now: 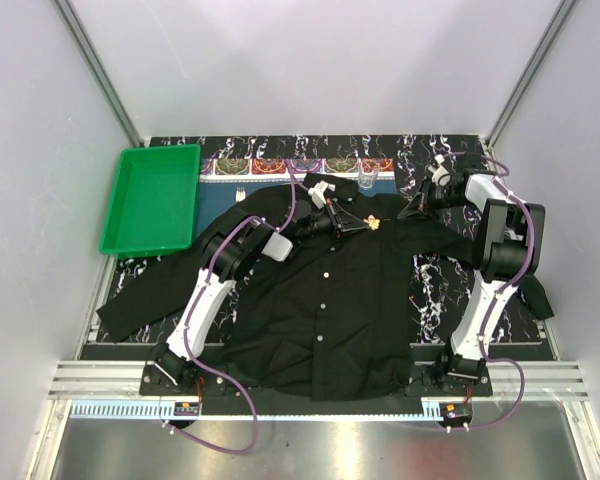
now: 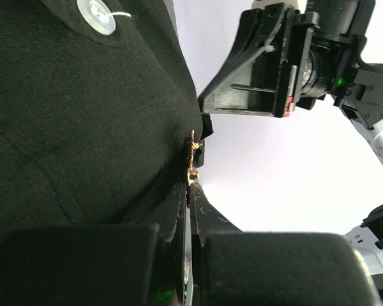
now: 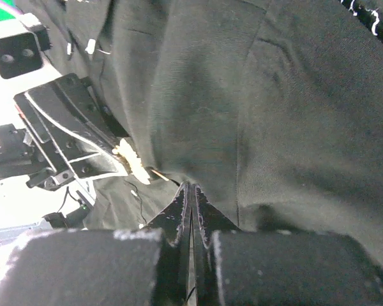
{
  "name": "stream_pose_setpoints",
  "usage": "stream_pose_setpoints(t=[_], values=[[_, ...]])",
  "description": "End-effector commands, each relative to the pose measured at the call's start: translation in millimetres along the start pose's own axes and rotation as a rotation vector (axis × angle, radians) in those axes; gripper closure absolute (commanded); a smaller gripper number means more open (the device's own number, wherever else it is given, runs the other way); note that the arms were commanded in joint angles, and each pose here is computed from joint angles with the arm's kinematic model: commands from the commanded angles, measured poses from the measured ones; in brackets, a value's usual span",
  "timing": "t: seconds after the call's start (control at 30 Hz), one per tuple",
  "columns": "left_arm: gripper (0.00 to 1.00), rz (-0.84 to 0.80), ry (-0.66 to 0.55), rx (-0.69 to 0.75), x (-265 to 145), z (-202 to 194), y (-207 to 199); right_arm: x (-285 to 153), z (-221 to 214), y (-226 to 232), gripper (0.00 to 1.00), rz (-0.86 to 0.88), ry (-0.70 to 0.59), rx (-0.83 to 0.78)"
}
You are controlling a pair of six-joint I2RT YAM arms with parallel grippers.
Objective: Pin the brooch onto the clothing
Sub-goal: Pin the brooch to the clothes.
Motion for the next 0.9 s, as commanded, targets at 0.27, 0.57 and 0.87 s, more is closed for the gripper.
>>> stream_pose_setpoints(t=[0.27,0.57,0.87], values=[[1.00,-0.054,0.023,0.049,6.9,-3.0,-14.7,22.8,11.4,10.1,0.96,0.052,0.010,-0.023],[0.97,-0.051,0.023,0.064,8.5,-1.2,-20.5,23.2,-2.9,26.8,0.96,0.146,0.077,-0.039],[0.93,-0.075,0.024,0.102,7.4,-1.3,-36.4,16.9,-3.9,28.4,0.86,0.148,0.080,-0.043]])
Point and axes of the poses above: each gripper's point midway between its finger pads, its own x axis out along the fingers, its own y axis along the line the jaws close on, z = x × y, the point moved 7 cm from there along -x, back along the fingers, and after that the axes turned 3 degrees about -x, right-handed, at the moved point
